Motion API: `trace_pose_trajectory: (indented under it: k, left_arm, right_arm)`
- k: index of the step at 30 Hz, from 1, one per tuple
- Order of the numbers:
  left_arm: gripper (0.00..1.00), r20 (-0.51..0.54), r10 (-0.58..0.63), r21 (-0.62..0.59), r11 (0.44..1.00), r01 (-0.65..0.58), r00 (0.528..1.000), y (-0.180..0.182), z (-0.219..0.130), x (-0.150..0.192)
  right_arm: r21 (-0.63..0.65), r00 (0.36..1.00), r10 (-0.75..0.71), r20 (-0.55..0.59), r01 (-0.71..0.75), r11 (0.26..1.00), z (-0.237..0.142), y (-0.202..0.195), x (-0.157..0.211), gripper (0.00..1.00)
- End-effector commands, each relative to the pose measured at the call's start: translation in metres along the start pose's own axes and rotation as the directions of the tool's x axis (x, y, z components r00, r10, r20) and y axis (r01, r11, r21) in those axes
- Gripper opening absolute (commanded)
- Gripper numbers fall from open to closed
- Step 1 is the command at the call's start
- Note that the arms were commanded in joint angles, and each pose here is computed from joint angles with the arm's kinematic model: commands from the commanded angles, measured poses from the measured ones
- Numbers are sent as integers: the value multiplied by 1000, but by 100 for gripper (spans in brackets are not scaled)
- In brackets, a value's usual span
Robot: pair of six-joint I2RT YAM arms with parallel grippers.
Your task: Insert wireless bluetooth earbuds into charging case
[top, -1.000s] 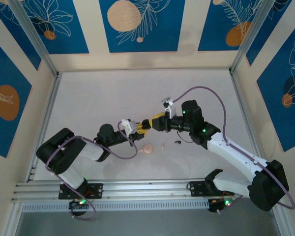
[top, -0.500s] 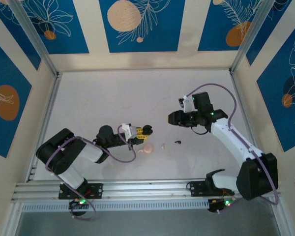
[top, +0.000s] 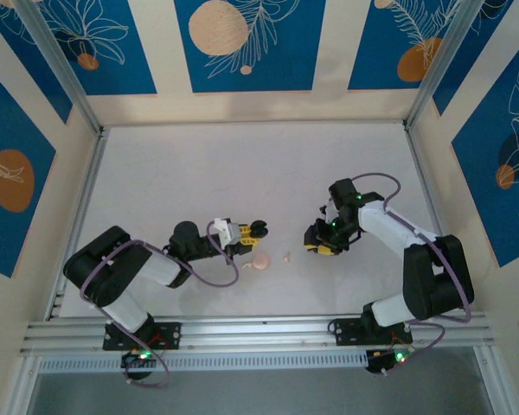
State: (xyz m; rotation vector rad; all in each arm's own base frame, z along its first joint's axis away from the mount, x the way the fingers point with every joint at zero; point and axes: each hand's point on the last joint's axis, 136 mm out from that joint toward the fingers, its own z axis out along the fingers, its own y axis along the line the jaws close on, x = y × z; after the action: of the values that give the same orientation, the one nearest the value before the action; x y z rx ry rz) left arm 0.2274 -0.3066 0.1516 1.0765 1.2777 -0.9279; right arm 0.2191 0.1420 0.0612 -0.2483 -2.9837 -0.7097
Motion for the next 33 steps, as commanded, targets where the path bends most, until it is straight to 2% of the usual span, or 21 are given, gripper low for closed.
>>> trace_pose_trajectory:
  k: [1,7,22,27,33]
  left_arm:
    - [9,42,44,-8,999,-44,998,-2,-2,-13]
    - [10,32,48,-30,998,-47,998,1,-3,-10]
    - [10,22,45,-61,997,-44,999,4,-7,-7]
    - [10,19,46,-67,997,-44,999,5,-6,-7]
    - [10,11,43,-67,997,-42,999,6,-6,-6]
  right_arm:
    - [22,997,62,-55,-61,998,14,-8,8,49]
    - [25,992,74,-99,-72,997,33,-10,3,50]
    - [48,1000,13,-14,-13,999,35,-2,-38,48]
    - [68,1000,-1,-18,2,998,33,-2,-42,48]
    - [213,996,-64,-64,76,974,11,-10,-32,48]
